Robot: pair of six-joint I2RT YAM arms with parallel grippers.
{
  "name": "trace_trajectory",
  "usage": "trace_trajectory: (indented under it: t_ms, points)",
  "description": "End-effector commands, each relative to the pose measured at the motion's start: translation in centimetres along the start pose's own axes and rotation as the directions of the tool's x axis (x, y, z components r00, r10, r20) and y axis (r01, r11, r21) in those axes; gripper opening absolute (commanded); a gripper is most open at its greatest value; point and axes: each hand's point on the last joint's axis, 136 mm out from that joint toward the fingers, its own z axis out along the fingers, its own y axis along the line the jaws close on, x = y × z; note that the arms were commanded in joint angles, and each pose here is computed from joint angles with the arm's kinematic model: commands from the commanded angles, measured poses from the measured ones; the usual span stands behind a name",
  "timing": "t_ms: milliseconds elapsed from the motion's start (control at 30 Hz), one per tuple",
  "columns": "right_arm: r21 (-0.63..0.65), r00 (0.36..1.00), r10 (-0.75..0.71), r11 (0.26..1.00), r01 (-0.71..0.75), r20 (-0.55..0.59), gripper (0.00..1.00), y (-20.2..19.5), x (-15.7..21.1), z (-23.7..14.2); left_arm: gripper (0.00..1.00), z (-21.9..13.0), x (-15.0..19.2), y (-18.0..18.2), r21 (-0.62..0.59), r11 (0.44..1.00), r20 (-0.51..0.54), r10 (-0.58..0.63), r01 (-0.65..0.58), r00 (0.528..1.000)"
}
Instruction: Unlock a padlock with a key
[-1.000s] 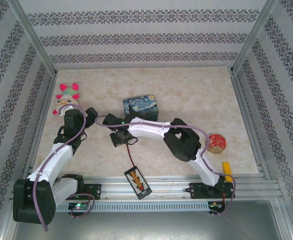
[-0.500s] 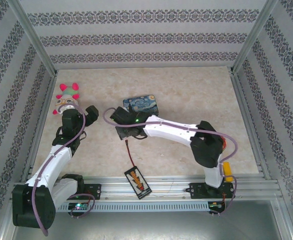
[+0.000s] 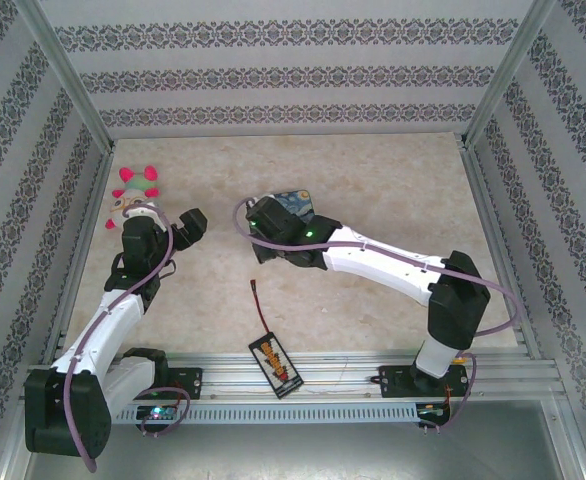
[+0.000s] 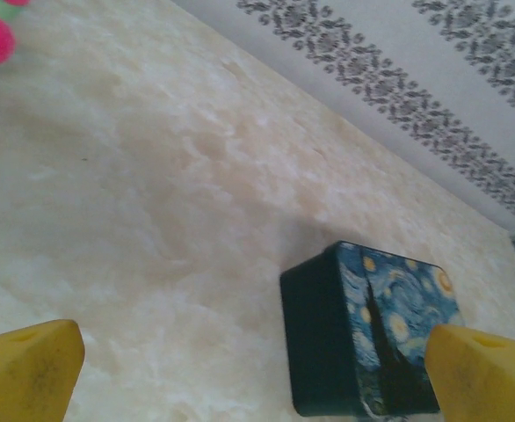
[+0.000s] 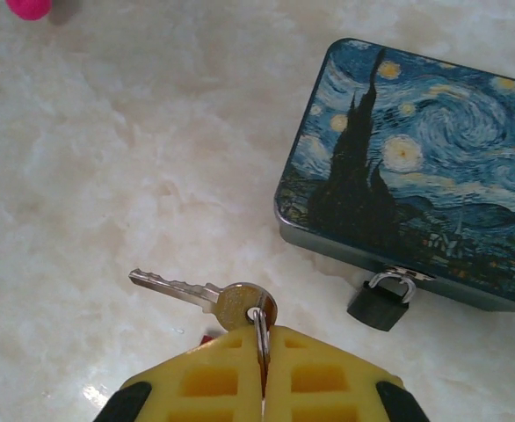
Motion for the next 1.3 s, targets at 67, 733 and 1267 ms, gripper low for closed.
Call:
trace_trajectory:
  t_ms: [67, 733, 1267]
  points:
    - [-0.081, 0.995, 0.064, 0.995, -0.058, 0.076, 0.00, -0.5, -1.7, -1.6, 0.99, -0.7, -1.3, -4.1, 0.216, 0.976, 0.035, 0.026, -0.033, 0.999]
    - [-0.261, 0.928, 0.331, 0.924, -0.281, 0.171, 0.00, -4.6, -1.6, -4.5, 0.74, -2.4, 3.9, -17.1, 0.619, 0.782, -0.167, 0.226, -0.076, 0.960]
    - [-0.274, 0.925, 0.342, 0.917, -0.290, 0.167, 0.00, -4.3, -1.0, -4.9, 0.46, 0.4, 8.2, -21.0, 0.651, 0.759, -0.289, 0.246, 0.002, 0.925]
